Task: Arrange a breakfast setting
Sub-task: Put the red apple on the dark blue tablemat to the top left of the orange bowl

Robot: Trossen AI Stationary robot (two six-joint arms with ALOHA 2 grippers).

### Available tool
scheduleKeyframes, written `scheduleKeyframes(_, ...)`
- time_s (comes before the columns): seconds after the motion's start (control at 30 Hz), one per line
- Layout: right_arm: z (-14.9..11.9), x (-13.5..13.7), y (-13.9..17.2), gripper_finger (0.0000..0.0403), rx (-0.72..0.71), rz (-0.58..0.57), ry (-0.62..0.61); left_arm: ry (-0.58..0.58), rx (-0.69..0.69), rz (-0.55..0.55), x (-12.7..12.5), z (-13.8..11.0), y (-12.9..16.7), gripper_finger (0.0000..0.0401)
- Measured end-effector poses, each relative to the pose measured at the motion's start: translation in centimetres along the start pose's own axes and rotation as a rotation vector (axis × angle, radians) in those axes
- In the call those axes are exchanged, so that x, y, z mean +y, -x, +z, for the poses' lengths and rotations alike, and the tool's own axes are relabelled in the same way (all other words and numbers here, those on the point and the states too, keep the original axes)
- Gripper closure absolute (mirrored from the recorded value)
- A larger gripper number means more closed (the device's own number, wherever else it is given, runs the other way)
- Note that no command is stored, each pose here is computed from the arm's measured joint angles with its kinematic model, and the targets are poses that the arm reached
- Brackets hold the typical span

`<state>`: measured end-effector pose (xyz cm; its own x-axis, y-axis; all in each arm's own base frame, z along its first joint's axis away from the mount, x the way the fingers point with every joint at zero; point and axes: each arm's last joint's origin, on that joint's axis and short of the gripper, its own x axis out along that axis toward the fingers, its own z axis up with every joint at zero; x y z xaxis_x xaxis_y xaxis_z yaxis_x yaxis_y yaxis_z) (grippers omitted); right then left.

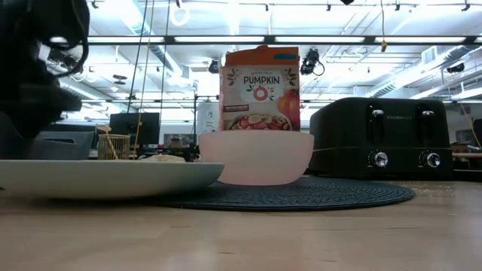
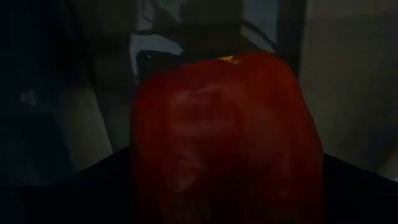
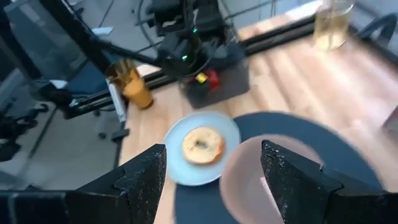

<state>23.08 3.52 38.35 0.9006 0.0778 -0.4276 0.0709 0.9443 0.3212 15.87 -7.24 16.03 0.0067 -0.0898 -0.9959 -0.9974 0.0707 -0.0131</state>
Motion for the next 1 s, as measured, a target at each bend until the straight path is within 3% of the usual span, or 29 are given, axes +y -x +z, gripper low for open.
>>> scheduleKeyframes(0.3,0.5,0.1,0.8,0.0137,-0.062,-0.002,0.099,-0.022,-0.047,0.071,0.4,-0.5,5.7,0.0055)
scheduleKeyframes(0.5,0.6,0.1,0.8,0.0137,-0.075,0.002,0.124,-0.038,-0.017,-0.102,-0.2,-0.7,9.4,0.0058)
scheduleKeyframes(0.63,0.5,0.4,0.8,0.0137,-0.071,0.013,0.125,0.008,0.060,-0.111,-0.4,0.0,11.2,0.0058)
scheduleKeyframes(0.87,0.5,0.5,0.8,0.0137,-0.066,0.026,0.089,0.032,0.090,-0.248,-2.1,3.3,12.5,0.0058)
scheduleKeyframes(1.0,0.2,0.6,0.8,0.0138,-0.030,0.064,0.089,0.086,0.082,-0.418,-3.6,5.4,13.1,0.0058)
